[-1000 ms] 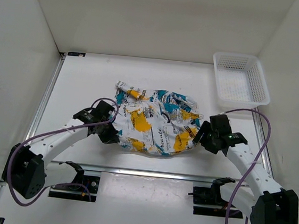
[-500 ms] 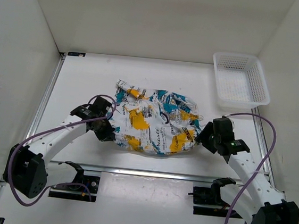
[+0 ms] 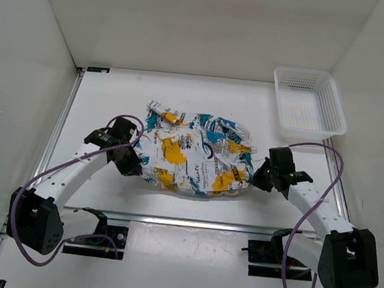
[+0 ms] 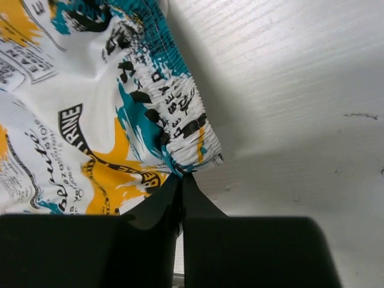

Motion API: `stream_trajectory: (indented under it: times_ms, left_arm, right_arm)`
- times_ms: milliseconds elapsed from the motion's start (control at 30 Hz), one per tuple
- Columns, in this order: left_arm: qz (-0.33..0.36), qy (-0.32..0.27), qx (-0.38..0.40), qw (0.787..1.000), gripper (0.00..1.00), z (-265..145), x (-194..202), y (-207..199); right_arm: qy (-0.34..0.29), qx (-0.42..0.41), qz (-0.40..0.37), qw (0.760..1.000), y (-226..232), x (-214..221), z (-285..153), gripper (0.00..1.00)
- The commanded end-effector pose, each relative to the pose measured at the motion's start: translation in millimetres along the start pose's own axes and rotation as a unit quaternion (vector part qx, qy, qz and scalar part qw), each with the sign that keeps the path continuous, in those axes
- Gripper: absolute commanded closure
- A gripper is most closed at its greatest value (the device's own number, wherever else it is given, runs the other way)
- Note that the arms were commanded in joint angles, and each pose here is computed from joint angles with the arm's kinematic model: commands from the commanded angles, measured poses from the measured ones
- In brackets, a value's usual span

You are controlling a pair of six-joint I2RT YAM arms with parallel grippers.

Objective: Fold and stack the shorts
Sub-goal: Flatten the shorts out

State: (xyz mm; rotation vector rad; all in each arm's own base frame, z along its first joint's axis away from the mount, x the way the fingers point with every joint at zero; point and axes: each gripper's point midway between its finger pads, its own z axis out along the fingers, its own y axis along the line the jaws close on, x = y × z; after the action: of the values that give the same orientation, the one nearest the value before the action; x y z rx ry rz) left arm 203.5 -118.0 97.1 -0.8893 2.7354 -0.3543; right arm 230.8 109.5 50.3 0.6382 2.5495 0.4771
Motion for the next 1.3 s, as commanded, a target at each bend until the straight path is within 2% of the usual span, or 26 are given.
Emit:
stream_trajectory:
  times_ms: [0, 67, 133, 167, 200, 233, 267, 300, 367, 400, 433, 533, 600, 667, 700, 767, 800, 833, 900, 1033, 1067, 1133, 1167, 1200, 1233, 1267]
  left_arm:
    - [0.013, -0.033, 0.030, 0.999, 0.90, -21.7, -24.8, -21.1]
    - [0.020, -0.052, 0.037, 0.998, 0.90, -36.4, -45.4, -34.5]
    - [0.018, -0.078, 0.037, 0.996, 0.90, -49.8, -70.3, -42.2]
    - [0.022, -0.102, 0.058, 0.993, 0.90, -69.6, -92.4, -63.5]
    - [0.034, -0.109, 0.058, 0.992, 0.90, -81.8, -102.8, -67.7]
    - [0.038, -0.121, 0.066, 0.990, 0.90, -95.9, -115.0, -76.8]
    - [0.045, -0.159, 0.100, 0.981, 0.90, -132.7, -139.4, -104.0]
    - [0.051, -0.172, 0.093, 0.979, 0.90, -150.9, -146.9, -103.3]
    - [0.052, -0.219, 0.110, 0.968, 0.90, -191.4, -164.1, -116.5]
    - [0.055, -0.262, 0.147, 0.952, 0.90, -234.0, -175.0, -128.2]
    - [0.061, -0.278, 0.160, 0.945, 0.90, -251.3, -175.8, -131.0]
    - [0.057, -0.338, 0.225, 0.912, 0.90, -318.2, -170.7, -130.2]
    - [0.072, -0.381, 0.264, 0.883, 0.90, -357.6, -158.8, -124.8]
    - [0.076, -0.408, 0.288, 0.863, 0.90, -383.6, -149.0, -118.2]
    - [0.081, -0.434, 0.309, 0.842, 0.90, -410.7, -137.9, -110.2]
    - [0.086, -0.458, 0.327, 0.822, 0.90, -436.1, -126.8, -101.9]
    - [0.087, -0.482, 0.340, 0.803, 0.90, -459.9, -116.5, -91.6]
    - [0.092, -0.488, 0.340, 0.799, 0.90, -466.2, -112.3, -87.6]
    - [0.091, -0.513, 0.364, 0.772, 0.90, -497.1, -94.6, -73.9]
    - [0.086, -0.550, 0.383, 0.737, 0.90, -529.9, -78.0, -55.6]
    - [0.083, -0.559, 0.387, 0.729, 0.90, -536.8, -77.9, -54.2]
    - [0.085, -0.569, 0.393, 0.717, 0.90, -545.6, -73.8, -50.8]
    - [0.089, -0.567, 0.395, 0.717, 0.90, -545.5, -72.6, -51.8]
    - [0.089, -0.566, 0.394, 0.719, 0.90, -544.0, -77.9, -57.1]
    - [0.093, -0.559, 0.383, 0.729, 0.90, -534.1, -87.5, -65.1]
    - [0.094, -0.553, 0.377, 0.737, 0.90, -527.6, -93.0, -69.8]
  right_arm:
    - [-0.059, -0.058, -0.007, 0.997, 48.6, -48.7, -19.7, 1.00]
    - [-0.072, -0.052, -0.020, 0.996, 57.9, -64.2, -26.6, 1.00]
    - [-0.114, -0.062, -0.035, 0.991, 84.1, -100.6, -44.1, 1.00]
    - [-0.122, -0.054, -0.035, 0.991, 88.2, -113.5, -46.1, 1.00]
    - [-0.158, -0.081, -0.036, 0.984, 115.8, -145.7, -72.7, 1.00]
    - [-0.172, -0.091, -0.046, 0.980, 129.8, -159.5, -86.1, 1.00]
    - [-0.180, -0.087, -0.051, 0.979, 137.1, -170.3, -94.6, 1.00]
    - [-0.222, -0.121, -0.065, 0.965, 165.7, -196.8, -133.4, 1.00]
    - [-0.252, -0.141, -0.080, 0.954, 184.9, -214.2, -168.8, 1.00]
    - [-0.258, -0.144, -0.087, 0.951, 188.6, -217.0, -184.4, 1.00]
    - [-0.285, -0.174, -0.105, 0.937, 203.6, -223.9, -222.5, 1.00]
    - [-0.322, -0.203, -0.141, 0.914, 208.0, -219.1, -281.8, 1.00]
    - [-0.330, -0.216, -0.160, 0.905, 204.9, -208.2, -305.7, 1.00]
    - [-0.360, -0.234, -0.182, 0.884, 200.0, -197.9, -342.2, 1.00]
    - [-0.377, -0.243, -0.186, 0.874, 194.1, -189.7, -366.0, 1.00]
    - [-0.394, -0.250, -0.193, 0.863, 188.5, -182.4, -387.6, 1.00]
    - [-0.402, -0.252, -0.197, 0.858, 182.4, -175.3, -400.6, 1.00]
    - [-0.408, -0.256, -0.197, 0.854, 180.0, -171.8, -410.1, 1.00]
    - [-0.428, -0.270, -0.196, 0.840, 174.3, -162.7, -437.7, 1.00]
    - [-0.463, -0.293, -0.194, 0.814, 168.9, -152.4, -480.6, 1.00]
    - [-0.475, -0.299, -0.186, 0.806, 168.0, -151.7, -493.5, 1.00]
    - [-0.474, -0.299, -0.186, 0.807, 166.6, -150.1, -495.2, 1.00]
    - [-0.478, -0.300, -0.180, 0.805, 165.8, -150.6, -499.0, 1.00]
    - [-0.476, -0.294, -0.177, 0.810, 167.3, -155.4, -493.8, 1.00]
    - [-0.479, -0.283, -0.171, 0.813, 163.6, -158.0, -492.0, 1.00]
    - [-0.465, -0.266, -0.169, 0.828, 166.4, -166.6, -471.8, 1.00]
